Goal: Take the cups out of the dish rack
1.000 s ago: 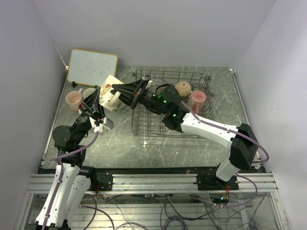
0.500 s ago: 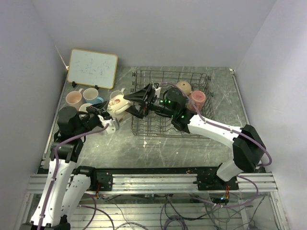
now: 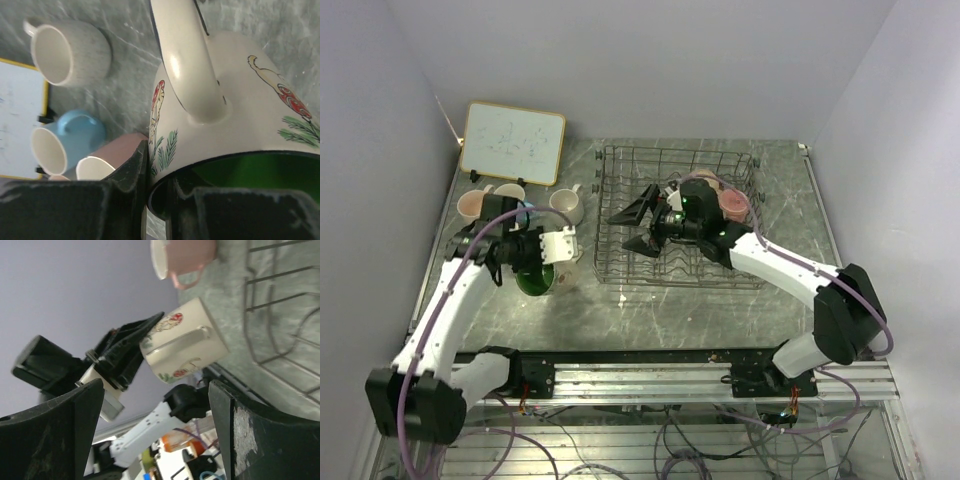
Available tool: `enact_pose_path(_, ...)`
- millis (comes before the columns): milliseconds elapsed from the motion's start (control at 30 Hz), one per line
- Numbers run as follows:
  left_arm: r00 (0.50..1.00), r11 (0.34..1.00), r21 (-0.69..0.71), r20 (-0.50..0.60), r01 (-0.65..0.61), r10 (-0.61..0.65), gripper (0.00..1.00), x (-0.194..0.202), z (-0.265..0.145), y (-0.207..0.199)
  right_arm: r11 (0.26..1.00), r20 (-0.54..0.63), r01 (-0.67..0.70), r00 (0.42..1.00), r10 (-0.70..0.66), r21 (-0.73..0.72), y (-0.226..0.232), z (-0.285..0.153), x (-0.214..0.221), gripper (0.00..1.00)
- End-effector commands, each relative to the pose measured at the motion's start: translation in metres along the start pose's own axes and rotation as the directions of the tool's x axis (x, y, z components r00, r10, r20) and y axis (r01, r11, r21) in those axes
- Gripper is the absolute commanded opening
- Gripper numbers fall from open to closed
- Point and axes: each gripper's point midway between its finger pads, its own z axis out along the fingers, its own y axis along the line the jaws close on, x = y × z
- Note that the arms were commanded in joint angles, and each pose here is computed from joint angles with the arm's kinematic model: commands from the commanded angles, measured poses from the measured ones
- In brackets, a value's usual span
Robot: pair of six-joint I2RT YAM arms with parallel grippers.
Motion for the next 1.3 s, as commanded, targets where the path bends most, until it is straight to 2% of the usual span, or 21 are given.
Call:
enact_pose_path(0,0.995,0.997,-0.041,-0.075,0.067,-0.07,0.07,-0.004,0.0,0.032,0.979,0.091,0.109,0.988,-0.126,0.174,-0.034,-0.023,-0.021,0.86)
enact_pose_path(200,0.951,0.986,-0.049,-0.26,0.161,-0.168,0.07,0.012,0.033,0.051,0.963,0.194,0.109,0.968,-0.159,0.247,-0.051,-0.052,-0.052,0.86)
enact_pose_path(333,0.917,0.979,-0.068,-0.342,0.193,-0.205,0.07,0.027,0.049,0.061,0.945,0.253,0.109,0.948,-0.193,0.31,-0.066,-0.078,-0.068,0.86)
enact_pose_path(467,0.915,0.981,-0.09,-0.354,0.172,-0.193,0.07,0.031,0.061,0.072,0.933,0.305,0.104,0.927,-0.216,0.344,-0.07,-0.1,-0.082,0.86)
enact_pose_path(700,0.902,0.994,-0.058,-0.418,0.092,-0.108,0.07,0.042,0.078,0.085,0.936,0.32,0.085,0.926,-0.201,0.343,-0.078,-0.111,-0.085,0.86)
enact_pose_path(967,0.912,0.999,-0.037,-0.41,0.019,-0.033,0.08,0.036,0.092,0.103,0.926,0.343,0.085,0.913,-0.221,0.369,-0.08,-0.121,-0.091,0.85)
enact_pose_path(1000,0.913,0.999,-0.031,-0.406,0.015,-0.026,0.17,0.035,0.093,0.103,0.921,0.352,0.088,0.907,-0.231,0.379,-0.08,-0.124,-0.094,0.86)
enact_pose_path(1100,0.923,1.0,-0.016,-0.384,0.014,-0.019,0.57,0.029,0.093,0.102,0.905,0.366,0.091,0.894,-0.259,0.416,-0.081,-0.131,-0.101,0.86)
enact_pose_path(1133,0.926,1.0,-0.009,-0.377,0.015,-0.017,0.66,0.027,0.092,0.101,0.9,0.369,0.093,0.89,-0.267,0.425,-0.081,-0.132,-0.103,0.87)
enact_pose_path(1233,0.933,1.0,-0.006,-0.36,0.014,-0.016,0.82,0.022,0.086,0.1,0.883,0.372,0.085,0.885,-0.279,0.462,-0.088,-0.135,-0.108,0.87)
enact_pose_path(1267,0.935,1.0,-0.012,-0.354,0.012,-0.015,0.84,0.02,0.084,0.101,0.876,0.373,0.081,0.883,-0.284,0.476,-0.092,-0.137,-0.11,0.87)
